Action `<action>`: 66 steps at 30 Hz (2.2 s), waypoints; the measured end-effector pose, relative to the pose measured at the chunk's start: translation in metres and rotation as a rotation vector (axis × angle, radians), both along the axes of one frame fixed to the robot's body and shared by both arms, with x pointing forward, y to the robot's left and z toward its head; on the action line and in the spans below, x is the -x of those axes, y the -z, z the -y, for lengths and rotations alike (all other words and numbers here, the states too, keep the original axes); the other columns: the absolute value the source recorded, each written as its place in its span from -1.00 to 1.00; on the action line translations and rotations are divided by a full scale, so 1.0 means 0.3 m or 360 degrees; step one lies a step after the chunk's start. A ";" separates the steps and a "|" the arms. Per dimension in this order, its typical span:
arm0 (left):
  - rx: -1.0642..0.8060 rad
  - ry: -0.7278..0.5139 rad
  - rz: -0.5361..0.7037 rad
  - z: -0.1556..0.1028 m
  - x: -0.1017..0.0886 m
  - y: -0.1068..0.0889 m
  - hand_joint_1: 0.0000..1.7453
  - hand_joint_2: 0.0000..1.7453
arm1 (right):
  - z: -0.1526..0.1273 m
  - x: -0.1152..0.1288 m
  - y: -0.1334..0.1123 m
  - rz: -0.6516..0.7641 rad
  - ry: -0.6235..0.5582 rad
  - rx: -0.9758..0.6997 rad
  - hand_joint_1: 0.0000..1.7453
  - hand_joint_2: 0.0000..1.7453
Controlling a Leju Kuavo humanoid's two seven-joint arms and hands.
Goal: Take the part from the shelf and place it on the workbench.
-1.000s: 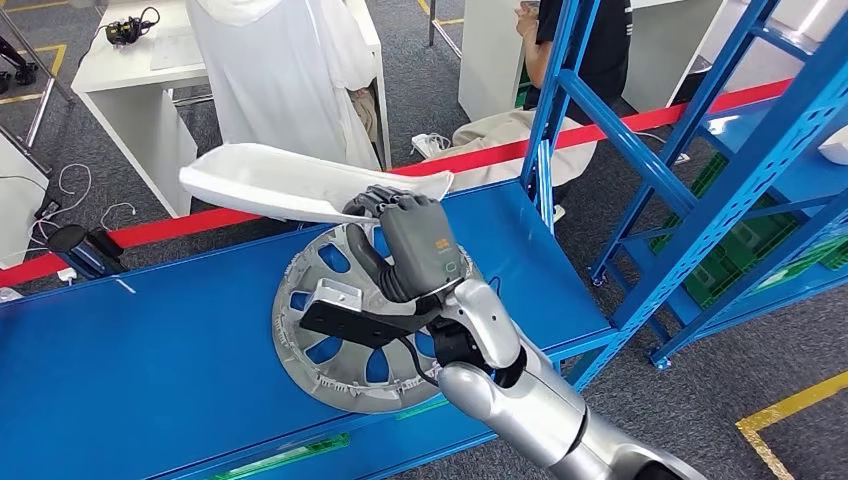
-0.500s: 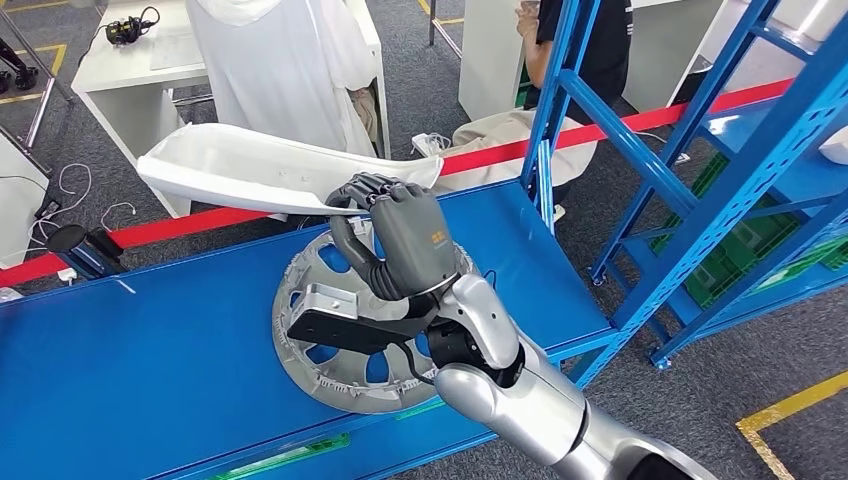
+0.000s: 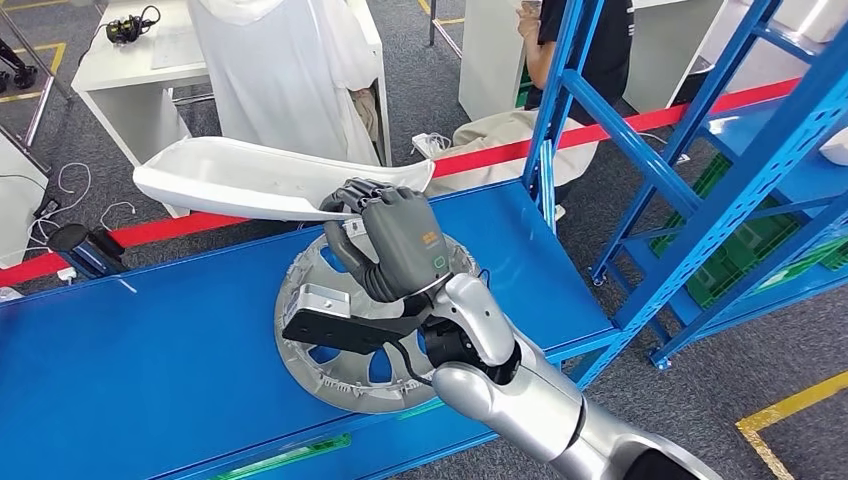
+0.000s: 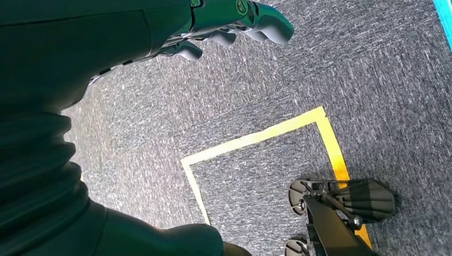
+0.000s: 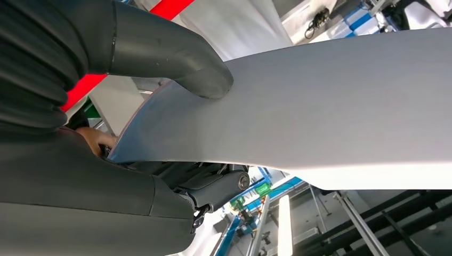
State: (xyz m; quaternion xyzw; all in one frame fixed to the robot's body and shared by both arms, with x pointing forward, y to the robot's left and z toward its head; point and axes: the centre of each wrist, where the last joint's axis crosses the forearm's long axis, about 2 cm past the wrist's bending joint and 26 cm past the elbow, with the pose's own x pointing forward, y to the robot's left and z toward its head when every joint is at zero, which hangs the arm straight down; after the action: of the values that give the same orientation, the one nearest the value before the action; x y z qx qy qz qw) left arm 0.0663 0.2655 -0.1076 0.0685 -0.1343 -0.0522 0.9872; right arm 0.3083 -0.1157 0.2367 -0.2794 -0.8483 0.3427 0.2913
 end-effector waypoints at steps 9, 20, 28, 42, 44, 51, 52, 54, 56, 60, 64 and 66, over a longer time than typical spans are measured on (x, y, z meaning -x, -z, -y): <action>0.0004 -0.0026 -0.0015 0.001 0.002 0.000 -1.00 1.00 | 0.003 -0.007 0.008 -0.0003 -0.0003 0.0035 1.00 1.00; 0.0009 -0.0033 -0.0038 -0.003 0.025 0.004 -1.00 1.00 | -0.007 -0.008 0.003 -0.0024 0.0000 0.0076 1.00 1.00; 0.0040 -0.0024 -0.0041 -0.008 0.023 0.004 -1.00 1.00 | -0.002 0.008 0.017 -0.0057 0.0013 0.0064 1.00 1.00; 0.0024 -0.0013 0.0011 -0.008 0.026 0.005 -1.00 1.00 | 0.080 0.039 0.078 -0.0072 0.0142 0.0026 1.00 1.00; 0.0025 -0.0008 0.0027 -0.008 0.026 0.004 -1.00 1.00 | 0.089 0.050 0.081 -0.0057 0.0164 0.0007 1.00 1.00; 0.0035 0.0010 0.0024 -0.005 0.041 0.007 -1.00 1.00 | 0.132 0.100 0.108 -0.0047 0.0237 -0.0026 1.00 1.00; 0.0039 0.0014 0.0019 -0.004 0.043 0.007 -1.00 1.00 | 0.139 0.108 0.114 -0.0051 0.0245 -0.0029 1.00 1.00; 0.0041 0.0016 0.0013 -0.003 0.046 0.007 -1.00 1.00 | 0.152 0.122 0.125 -0.0063 0.0264 -0.0031 1.00 1.00; 0.0041 0.0015 0.0011 -0.003 0.048 0.007 -1.00 1.00 | 0.163 0.132 0.131 -0.0070 0.0284 -0.0029 1.00 1.00; 0.0038 0.0003 0.0018 -0.003 0.043 0.007 -1.00 1.00 | 0.172 0.142 0.120 -0.0061 0.0307 -0.0023 1.00 1.00; 0.0033 -0.0003 0.0008 0.000 0.046 0.007 -1.00 1.00 | 0.179 0.153 0.129 -0.0076 0.0320 -0.0015 1.00 1.00; 0.0032 -0.0005 0.0003 0.001 0.047 0.007 -1.00 1.00 | 0.183 0.156 0.135 -0.0084 0.0326 -0.0010 1.00 1.00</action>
State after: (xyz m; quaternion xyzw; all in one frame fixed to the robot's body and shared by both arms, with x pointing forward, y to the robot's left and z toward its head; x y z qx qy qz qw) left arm 0.0521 0.2652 -0.1096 0.0587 -0.1356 -0.0491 0.9878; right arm 0.2617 -0.1708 0.1963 -0.3547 -0.8084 0.3156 0.3480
